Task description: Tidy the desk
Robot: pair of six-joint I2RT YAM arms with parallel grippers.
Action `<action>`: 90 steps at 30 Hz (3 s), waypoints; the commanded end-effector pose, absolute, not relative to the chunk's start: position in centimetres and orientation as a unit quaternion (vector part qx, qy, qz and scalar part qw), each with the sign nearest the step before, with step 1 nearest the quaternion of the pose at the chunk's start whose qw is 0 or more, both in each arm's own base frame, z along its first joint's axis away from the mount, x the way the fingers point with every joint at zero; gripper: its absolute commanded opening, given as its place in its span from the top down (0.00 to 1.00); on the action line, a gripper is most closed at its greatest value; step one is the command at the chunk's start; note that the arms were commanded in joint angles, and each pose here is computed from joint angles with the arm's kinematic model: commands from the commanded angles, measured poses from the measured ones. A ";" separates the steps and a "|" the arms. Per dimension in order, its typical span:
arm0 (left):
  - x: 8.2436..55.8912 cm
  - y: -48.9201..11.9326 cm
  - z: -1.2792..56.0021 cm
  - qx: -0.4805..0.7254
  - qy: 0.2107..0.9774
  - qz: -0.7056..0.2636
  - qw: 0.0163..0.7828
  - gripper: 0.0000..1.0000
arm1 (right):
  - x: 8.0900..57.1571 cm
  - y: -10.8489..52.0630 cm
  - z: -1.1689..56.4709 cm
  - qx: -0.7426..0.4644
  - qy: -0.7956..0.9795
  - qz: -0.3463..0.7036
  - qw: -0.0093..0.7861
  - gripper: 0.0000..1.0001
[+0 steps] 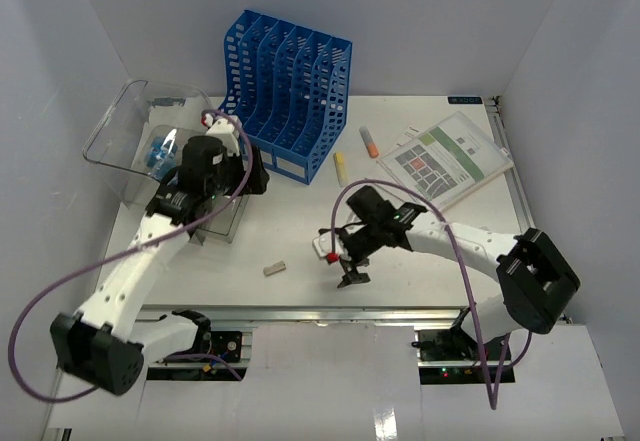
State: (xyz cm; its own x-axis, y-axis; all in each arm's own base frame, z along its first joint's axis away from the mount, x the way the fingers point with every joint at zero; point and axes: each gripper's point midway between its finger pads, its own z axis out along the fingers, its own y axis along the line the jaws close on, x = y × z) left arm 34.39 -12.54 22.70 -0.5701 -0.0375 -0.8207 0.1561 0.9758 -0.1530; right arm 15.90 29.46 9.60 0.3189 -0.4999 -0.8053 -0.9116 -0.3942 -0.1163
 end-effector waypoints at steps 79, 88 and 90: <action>13.1 -11.5 26.5 -0.133 0.749 -0.423 0.493 0.02 | 32.6 58.4 19.4 -0.524 0.586 0.398 0.473 0.13; 14.4 -14.0 25.6 -0.068 0.776 -0.430 0.456 0.02 | 32.1 48.5 27.6 -0.557 0.502 0.487 0.448 0.10; 15.1 -14.8 25.3 -0.041 0.785 -0.428 0.445 0.06 | 30.9 43.9 30.2 -0.565 0.484 0.483 0.461 0.09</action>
State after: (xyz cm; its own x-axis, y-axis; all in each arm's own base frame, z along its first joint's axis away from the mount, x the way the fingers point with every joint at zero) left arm 14.19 -13.06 25.56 -0.5542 -0.5426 -0.6313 0.2353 0.6253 -0.7440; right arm 31.65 51.10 18.23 -0.1155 -0.2970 -0.9479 -0.9930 0.0100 0.1179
